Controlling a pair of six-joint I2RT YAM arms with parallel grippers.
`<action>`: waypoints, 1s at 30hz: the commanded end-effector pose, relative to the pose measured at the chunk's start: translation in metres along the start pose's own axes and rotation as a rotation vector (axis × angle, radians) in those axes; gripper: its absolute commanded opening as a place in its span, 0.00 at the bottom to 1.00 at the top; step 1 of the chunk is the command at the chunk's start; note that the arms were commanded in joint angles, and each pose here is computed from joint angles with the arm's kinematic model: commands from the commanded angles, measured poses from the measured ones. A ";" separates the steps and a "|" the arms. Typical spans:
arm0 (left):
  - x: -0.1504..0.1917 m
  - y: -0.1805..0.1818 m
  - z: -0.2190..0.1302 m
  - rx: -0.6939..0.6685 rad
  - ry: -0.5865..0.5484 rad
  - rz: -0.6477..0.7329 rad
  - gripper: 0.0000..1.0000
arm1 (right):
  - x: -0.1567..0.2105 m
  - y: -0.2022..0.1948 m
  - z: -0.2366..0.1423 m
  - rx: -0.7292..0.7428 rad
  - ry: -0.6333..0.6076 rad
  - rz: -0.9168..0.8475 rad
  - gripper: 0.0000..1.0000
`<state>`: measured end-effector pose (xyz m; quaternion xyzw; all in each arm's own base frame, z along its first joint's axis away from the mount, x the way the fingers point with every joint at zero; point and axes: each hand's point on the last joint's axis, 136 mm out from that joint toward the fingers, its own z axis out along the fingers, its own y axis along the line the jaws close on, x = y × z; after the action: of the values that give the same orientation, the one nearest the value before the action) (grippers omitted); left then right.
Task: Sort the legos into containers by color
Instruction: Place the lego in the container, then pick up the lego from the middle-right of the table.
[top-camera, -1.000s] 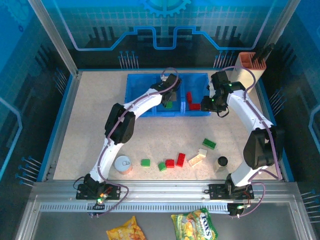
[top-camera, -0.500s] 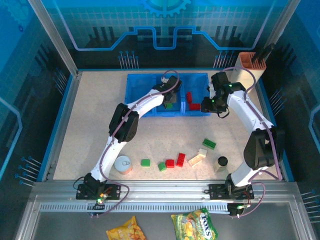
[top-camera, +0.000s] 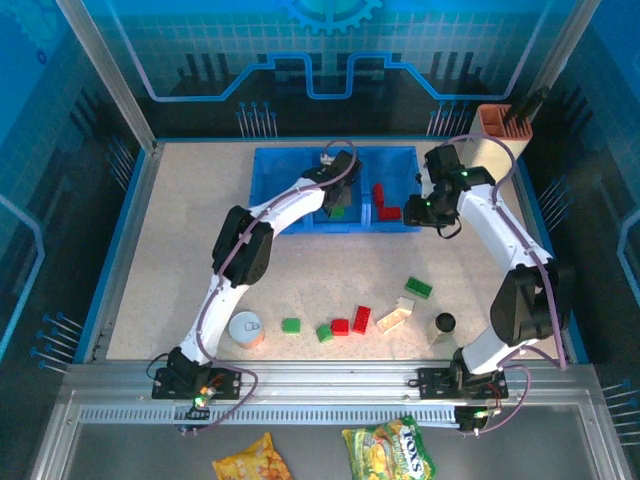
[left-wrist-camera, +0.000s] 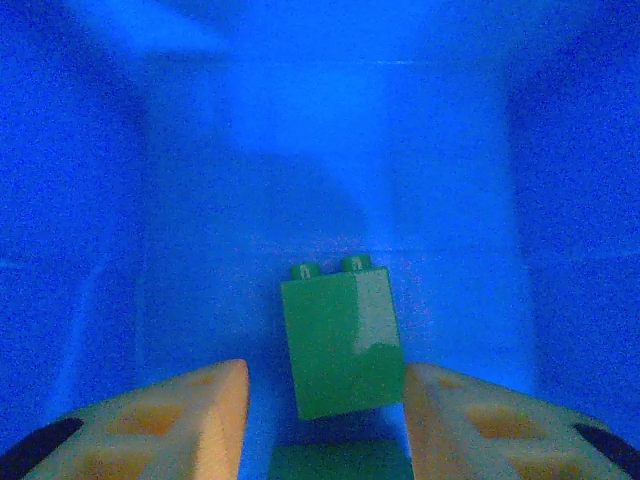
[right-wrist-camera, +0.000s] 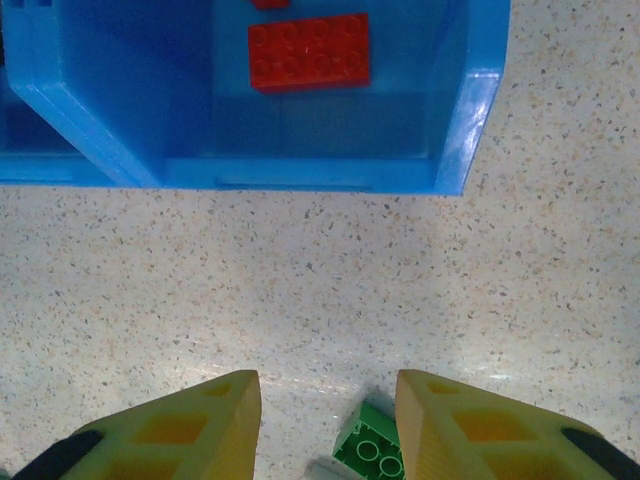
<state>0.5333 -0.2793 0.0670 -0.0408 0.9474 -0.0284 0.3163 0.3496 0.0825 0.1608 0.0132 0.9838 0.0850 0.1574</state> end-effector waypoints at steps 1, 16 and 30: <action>-0.022 -0.005 -0.038 0.065 -0.033 -0.016 0.46 | 0.016 -0.003 -0.003 0.003 0.037 0.017 0.41; -0.001 0.006 -0.104 0.167 0.080 0.090 0.47 | 0.068 -0.015 0.031 0.058 0.149 0.142 0.49; 0.027 0.056 -0.168 0.219 0.119 0.171 0.56 | 0.104 -0.039 0.057 0.162 0.165 0.390 0.79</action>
<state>0.4245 -0.2325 0.1726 0.0540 0.9550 -0.1001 0.2740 0.2693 0.0647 0.0648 0.1691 0.9838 0.0481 0.0351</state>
